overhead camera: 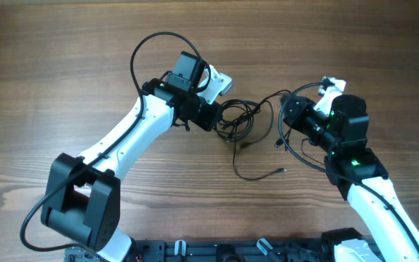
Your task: Untangle cables
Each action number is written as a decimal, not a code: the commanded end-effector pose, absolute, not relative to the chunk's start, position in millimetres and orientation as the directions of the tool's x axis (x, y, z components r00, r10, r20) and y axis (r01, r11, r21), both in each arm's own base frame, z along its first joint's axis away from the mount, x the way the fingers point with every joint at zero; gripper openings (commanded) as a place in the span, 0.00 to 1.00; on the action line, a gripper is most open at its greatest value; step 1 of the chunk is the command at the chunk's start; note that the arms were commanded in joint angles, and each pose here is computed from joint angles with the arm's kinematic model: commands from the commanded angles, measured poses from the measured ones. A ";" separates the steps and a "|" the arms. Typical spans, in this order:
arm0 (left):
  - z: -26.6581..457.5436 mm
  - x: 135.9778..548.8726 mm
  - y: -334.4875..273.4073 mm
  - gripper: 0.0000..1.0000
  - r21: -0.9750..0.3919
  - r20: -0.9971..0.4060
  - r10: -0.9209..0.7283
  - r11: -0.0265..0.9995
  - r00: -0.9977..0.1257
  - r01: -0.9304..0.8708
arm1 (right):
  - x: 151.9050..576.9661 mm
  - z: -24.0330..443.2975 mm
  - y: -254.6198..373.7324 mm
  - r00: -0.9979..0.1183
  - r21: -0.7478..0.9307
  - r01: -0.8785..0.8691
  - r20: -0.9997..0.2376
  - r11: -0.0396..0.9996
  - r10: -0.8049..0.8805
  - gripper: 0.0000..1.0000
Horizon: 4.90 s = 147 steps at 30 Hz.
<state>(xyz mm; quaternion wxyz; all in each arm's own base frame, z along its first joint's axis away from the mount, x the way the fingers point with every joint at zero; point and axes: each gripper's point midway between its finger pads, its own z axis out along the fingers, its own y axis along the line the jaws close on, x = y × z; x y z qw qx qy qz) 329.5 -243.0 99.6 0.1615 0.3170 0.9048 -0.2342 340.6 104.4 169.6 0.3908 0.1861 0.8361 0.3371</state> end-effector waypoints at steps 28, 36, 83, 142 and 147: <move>221.8 315.0 -308.5 0.04 -0.498 -0.732 0.351 0.309 -0.583 0.810 | 284.0 95.6 165.9 -0.951 0.801 0.157 -0.035 0.577 0.308 0.04; 240.3 301.0 -316.7 0.04 -0.587 -0.719 0.314 0.204 -0.621 0.783 | 286.5 156.2 201.7 -0.976 0.937 -0.085 -0.147 0.340 0.158 0.04; 90.9 340.2 -278.7 0.67 -0.426 -0.349 0.279 0.803 -0.895 0.416 | 307.8 52.7 129.1 -0.896 0.651 0.261 -0.112 0.713 0.430 0.58; 36.6 334.6 -295.7 0.04 -0.318 -0.276 0.093 0.930 -0.957 0.183 | 306.6 3.7 153.3 -0.918 0.665 0.311 0.024 0.679 0.397 0.23; 40.1 334.4 -296.2 0.16 -0.322 -0.283 0.092 0.929 -0.955 0.185 | 306.1 3.4 153.2 -0.917 0.664 0.313 0.026 0.679 0.397 0.24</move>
